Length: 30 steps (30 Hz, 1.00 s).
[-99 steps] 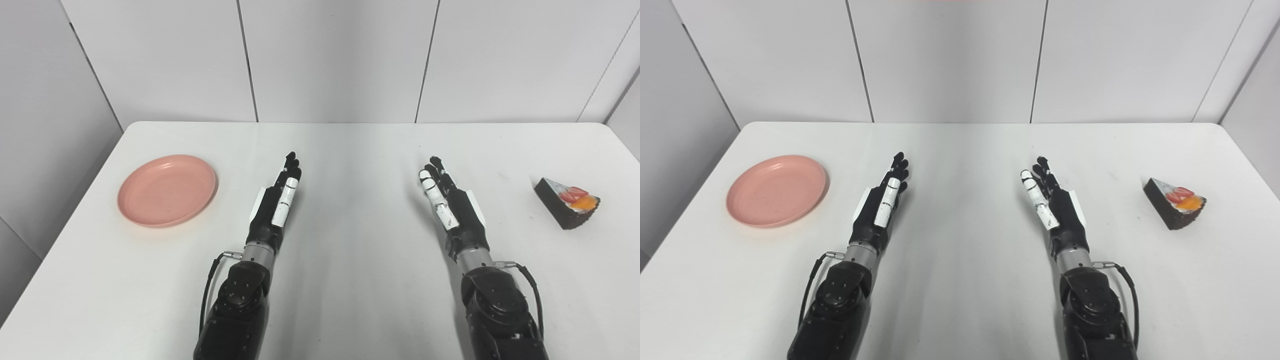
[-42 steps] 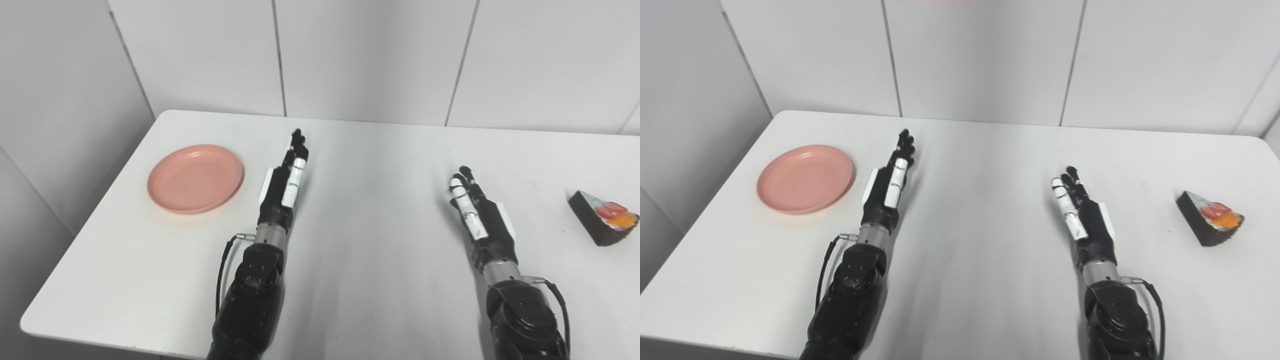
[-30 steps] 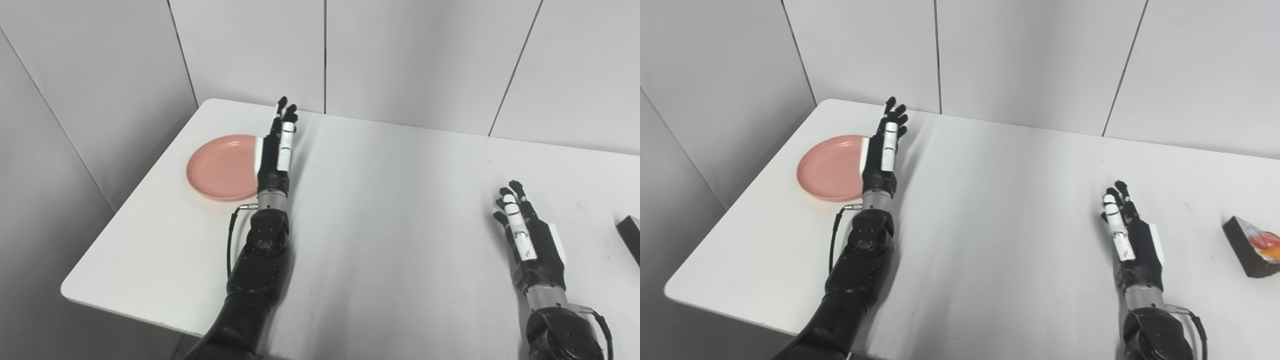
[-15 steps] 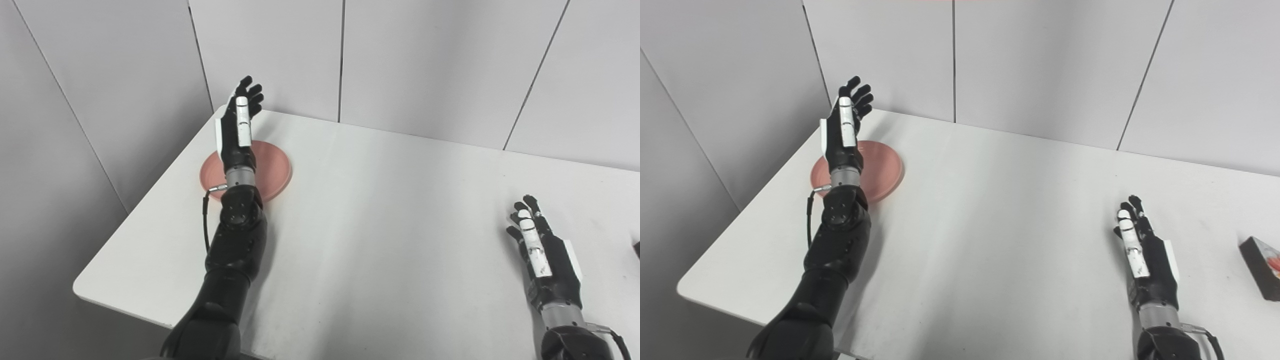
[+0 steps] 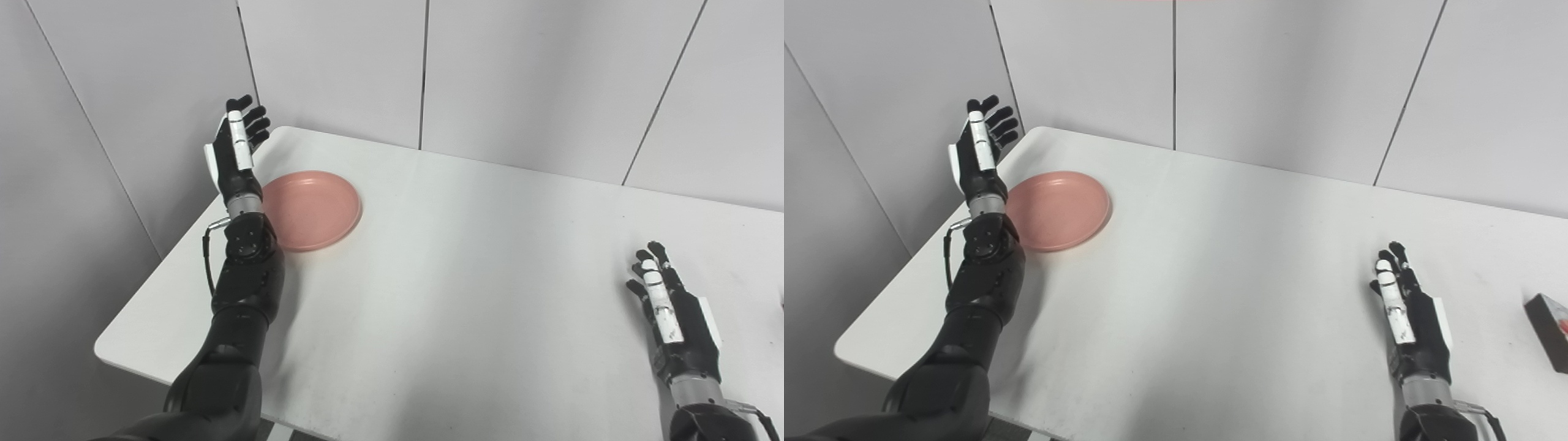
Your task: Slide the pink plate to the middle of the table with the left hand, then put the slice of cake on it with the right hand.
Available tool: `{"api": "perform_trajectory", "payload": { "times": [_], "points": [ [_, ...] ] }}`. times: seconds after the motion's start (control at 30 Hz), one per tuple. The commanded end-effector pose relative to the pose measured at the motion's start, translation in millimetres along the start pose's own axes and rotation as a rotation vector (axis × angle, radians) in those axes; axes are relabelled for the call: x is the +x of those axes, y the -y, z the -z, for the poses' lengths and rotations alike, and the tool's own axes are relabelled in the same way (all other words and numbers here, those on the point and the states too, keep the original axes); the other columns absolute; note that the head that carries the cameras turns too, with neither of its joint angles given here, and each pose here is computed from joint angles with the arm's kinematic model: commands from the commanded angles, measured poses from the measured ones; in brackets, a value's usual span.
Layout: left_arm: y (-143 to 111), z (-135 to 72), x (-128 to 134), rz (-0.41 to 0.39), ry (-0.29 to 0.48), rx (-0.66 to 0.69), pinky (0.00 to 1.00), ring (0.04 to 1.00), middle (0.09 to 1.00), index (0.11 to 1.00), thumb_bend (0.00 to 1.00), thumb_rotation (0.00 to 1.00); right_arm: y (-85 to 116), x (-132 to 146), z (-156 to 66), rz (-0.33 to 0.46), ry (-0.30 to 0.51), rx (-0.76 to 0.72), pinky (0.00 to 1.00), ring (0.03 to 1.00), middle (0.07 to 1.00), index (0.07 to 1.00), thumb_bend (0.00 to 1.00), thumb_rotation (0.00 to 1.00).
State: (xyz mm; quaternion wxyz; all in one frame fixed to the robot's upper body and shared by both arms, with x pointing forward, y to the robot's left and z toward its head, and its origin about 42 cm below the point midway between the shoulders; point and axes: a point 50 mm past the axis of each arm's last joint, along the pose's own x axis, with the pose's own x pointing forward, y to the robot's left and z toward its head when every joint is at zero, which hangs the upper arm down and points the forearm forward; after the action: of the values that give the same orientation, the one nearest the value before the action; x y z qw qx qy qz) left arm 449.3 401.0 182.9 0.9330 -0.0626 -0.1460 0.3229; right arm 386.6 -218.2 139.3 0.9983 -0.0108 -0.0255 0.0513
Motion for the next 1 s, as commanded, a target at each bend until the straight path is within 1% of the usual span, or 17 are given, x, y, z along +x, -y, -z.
{"api": "perform_trajectory", "payload": {
  "times": [0.0,0.1,0.17,0.27,0.37,0.47,0.5,0.57,0.73,0.8,0.9,0.97],
  "points": [
    [2.4,-30.8,27.6,0.0,0.068,-0.02,0.68,0.682,0.7,0.72,0.64,1.0,2.4,7.3,-15.1,-0.004,0.083,-0.013,0.99,0.938,0.937,0.957,0.42,0.82],
    [-6.6,-29.6,32.1,-0.009,0.04,-0.02,0.68,0.69,0.698,0.715,0.67,1.0,3.2,8.6,-13.6,0.002,0.08,-0.01,1.0,0.935,0.933,0.951,0.46,0.83],
    [-11.1,-29.4,33.8,-0.007,0.037,-0.014,0.68,0.692,0.699,0.712,0.69,1.0,3.1,8.9,-14.0,0.003,0.076,-0.002,1.0,0.934,0.931,0.949,0.47,0.82],
    [-16.6,-28.4,35.1,-0.014,0.036,0.005,0.68,0.69,0.701,0.713,0.69,1.0,2.4,8.8,-15.3,0.002,0.08,-0.002,1.0,0.937,0.933,0.947,0.45,0.82],
    [-22.6,-25.6,36.4,0.006,0.013,0.025,0.69,0.691,0.696,0.701,0.7,1.0,2.9,9.4,-14.4,-0.005,0.086,-0.003,1.0,0.943,0.938,0.951,0.45,0.82],
    [-25.6,-21.2,35.4,0.023,-0.02,0.042,0.71,0.701,0.7,0.704,0.71,1.0,2.8,9.5,-14.3,-0.008,0.086,-0.006,1.0,0.945,0.942,0.958,0.44,0.82],
    [-25.8,-19.6,34.9,0.023,-0.032,0.043,0.75,0.713,0.708,0.713,0.71,1.0,2.6,9.3,-14.6,-0.008,0.084,-0.006,1.0,0.946,0.942,0.956,0.45,0.82],
    [-26.0,-16.1,33.9,0.018,-0.053,0.043,0.77,0.718,0.713,0.718,0.7,1.0,2.2,8.9,-15.1,-0.006,0.085,-0.003,1.0,0.945,0.941,0.953,0.45,0.82],
    [-28.4,-8.3,33.8,0.008,-0.094,0.051,0.74,0.702,0.702,0.703,0.68,1.0,1.8,8.6,-15.0,-0.002,0.087,-0.002,0.99,0.941,0.936,0.953,0.44,0.81],
    [-29.9,-5.1,33.7,0.016,-0.105,0.061,0.72,0.7,0.704,0.706,0.69,1.0,1.7,8.3,-15.3,-0.003,0.089,-0.003,0.99,0.939,0.935,0.956,0.44,0.8],
    [-31.2,0.0,32.8,0.043,-0.122,0.077,0.72,0.714,0.715,0.725,0.72,1.0,1.9,8.3,-15.7,-0.006,0.087,-0.002,0.99,0.941,0.937,0.96,0.44,0.81],
    [-30.3,4.0,31.1,0.058,-0.147,0.07,0.72,0.718,0.712,0.72,0.74,1.0,2.0,8.5,-15.6,0.001,0.084,0.002,1.0,0.938,0.935,0.956,0.44,0.81]
  ]
}}
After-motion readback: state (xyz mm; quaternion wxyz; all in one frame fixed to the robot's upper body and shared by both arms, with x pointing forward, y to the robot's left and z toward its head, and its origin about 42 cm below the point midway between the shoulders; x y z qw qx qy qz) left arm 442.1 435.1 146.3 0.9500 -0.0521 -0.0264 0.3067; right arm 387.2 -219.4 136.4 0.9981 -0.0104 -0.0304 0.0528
